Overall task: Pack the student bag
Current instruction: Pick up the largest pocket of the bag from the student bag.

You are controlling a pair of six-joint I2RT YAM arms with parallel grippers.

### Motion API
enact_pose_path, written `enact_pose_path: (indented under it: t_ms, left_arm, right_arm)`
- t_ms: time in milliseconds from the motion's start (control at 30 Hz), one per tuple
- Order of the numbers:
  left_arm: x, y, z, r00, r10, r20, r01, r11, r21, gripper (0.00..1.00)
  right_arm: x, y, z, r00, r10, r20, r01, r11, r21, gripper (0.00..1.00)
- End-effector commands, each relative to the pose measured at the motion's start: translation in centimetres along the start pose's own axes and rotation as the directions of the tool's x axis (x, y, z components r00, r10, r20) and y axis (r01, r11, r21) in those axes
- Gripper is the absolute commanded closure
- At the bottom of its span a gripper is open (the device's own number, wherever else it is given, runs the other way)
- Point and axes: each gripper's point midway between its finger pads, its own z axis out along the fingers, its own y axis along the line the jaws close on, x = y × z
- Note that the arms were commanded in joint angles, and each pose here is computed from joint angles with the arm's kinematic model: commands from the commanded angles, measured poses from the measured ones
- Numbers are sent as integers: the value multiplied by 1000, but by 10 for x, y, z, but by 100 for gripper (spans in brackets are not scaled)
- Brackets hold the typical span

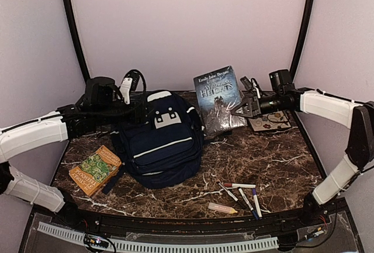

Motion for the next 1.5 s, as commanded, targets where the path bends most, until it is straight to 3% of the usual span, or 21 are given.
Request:
enact_pose_path:
  t_ms: [0,100,267,500,700,767,900,1200,1467]
  left_arm:
    - [43,-12,-5,924,295,-244,-296,955,33,40]
    - [65,-35,2,844,417,-338,-388,909,151,43]
    - [103,-56,21,750,472,-463,-395,882,257,54]
    - [125,-51,42,687,514,-514,-481,851,210,46]
    - [144,-35,50,536,588,-606,-615,764,196,46]
    - [146,-46,51,532,601,-597,-597,766,239,47]
    - [150,-73,55,576,597,-558,-508,796,328,53]
    - [179,-64,80,539,549,-639,-475,825,308,50]
    - [193,-55,89,503,545,-671,-492,819,296,60]
  right_arm:
    - [7,36,-24,955,-295,10,295,955,13,100]
    - [19,36,-37,948,-318,-18,318,946,66,100]
    - [30,28,-60,960,-280,-22,281,954,107,100]
    - [36,26,-70,963,-271,-3,269,954,133,100]
    - [39,22,-70,965,-261,-6,259,955,144,100]
    - [40,21,-70,966,-260,-5,258,955,146,100]
    - [41,20,-70,965,-263,-2,260,953,154,100]
    - [44,19,-71,963,-268,-2,265,950,163,100]
    - [43,18,-72,963,-271,-2,267,948,174,100]
